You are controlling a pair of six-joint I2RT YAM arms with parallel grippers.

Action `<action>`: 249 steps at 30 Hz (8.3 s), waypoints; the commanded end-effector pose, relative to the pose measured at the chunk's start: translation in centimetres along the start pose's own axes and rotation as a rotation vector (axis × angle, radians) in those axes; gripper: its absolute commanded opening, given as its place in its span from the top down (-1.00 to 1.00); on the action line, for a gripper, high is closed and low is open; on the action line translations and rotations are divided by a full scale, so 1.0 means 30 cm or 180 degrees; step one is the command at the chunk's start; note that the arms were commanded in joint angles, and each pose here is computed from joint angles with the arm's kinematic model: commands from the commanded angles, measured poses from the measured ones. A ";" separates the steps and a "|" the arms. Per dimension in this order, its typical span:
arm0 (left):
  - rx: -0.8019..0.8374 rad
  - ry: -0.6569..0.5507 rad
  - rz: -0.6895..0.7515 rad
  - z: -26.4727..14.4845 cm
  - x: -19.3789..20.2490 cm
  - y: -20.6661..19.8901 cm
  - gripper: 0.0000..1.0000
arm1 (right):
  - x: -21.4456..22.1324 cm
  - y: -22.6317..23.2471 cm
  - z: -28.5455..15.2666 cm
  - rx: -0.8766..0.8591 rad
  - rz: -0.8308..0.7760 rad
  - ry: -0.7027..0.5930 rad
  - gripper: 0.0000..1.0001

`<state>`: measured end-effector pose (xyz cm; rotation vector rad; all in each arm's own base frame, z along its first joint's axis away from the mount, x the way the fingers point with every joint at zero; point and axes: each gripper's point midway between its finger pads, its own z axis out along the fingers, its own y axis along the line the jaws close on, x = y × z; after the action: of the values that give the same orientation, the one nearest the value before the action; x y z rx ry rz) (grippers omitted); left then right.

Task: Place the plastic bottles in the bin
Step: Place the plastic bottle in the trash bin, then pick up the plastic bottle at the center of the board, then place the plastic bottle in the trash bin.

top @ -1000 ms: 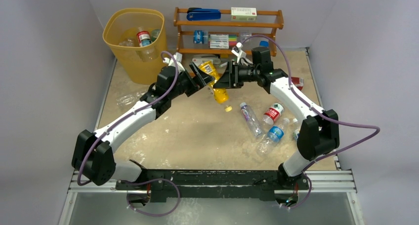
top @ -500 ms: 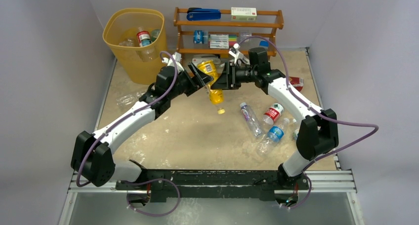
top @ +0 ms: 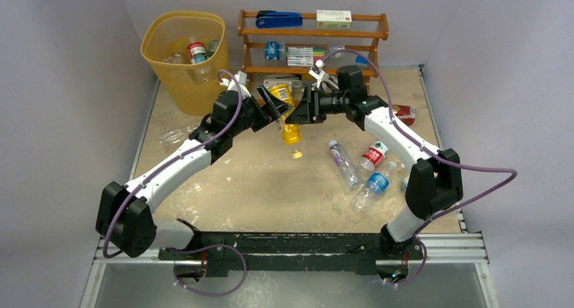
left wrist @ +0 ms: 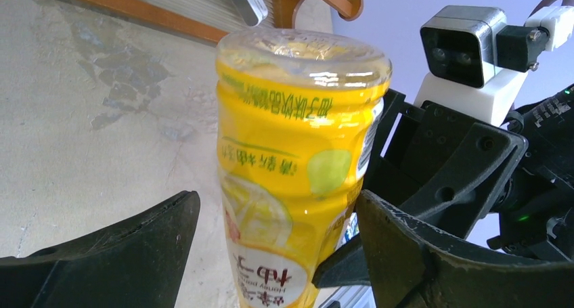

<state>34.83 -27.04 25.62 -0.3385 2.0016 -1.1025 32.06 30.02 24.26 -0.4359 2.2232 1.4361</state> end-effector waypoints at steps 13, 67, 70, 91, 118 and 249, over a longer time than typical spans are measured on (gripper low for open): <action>0.0057 -0.0212 0.0182 -0.028 -0.067 -0.054 -0.03 | 0.003 0.143 0.004 -0.0398 -0.0242 0.0062 -0.17; -0.0483 -0.2770 0.0363 -0.345 -1.513 0.236 -0.65 | 0.135 0.097 -0.054 -0.0135 -0.0175 0.0171 -0.84; -0.0473 -0.2713 0.0404 -0.349 -1.503 0.221 -0.72 | 0.129 0.088 -0.047 -0.0126 -0.0179 0.0161 -0.84; -0.0874 -0.2891 -0.0275 -0.735 -1.384 0.268 -0.74 | 0.133 0.086 -0.043 -0.0163 -0.0212 0.0154 -0.85; -0.2202 -0.1915 -0.2673 -0.548 -0.788 1.021 -0.76 | 0.185 0.052 -0.024 -0.0265 -0.0162 0.0226 -0.85; -0.0248 -0.1869 -0.0486 -0.250 -1.374 0.274 -0.36 | 0.243 0.079 -0.079 -0.0146 -0.0094 0.0122 -0.83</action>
<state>56.62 6.35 42.29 -0.8441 1.4579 -0.8851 24.46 28.58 22.63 -0.4989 2.2346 1.4758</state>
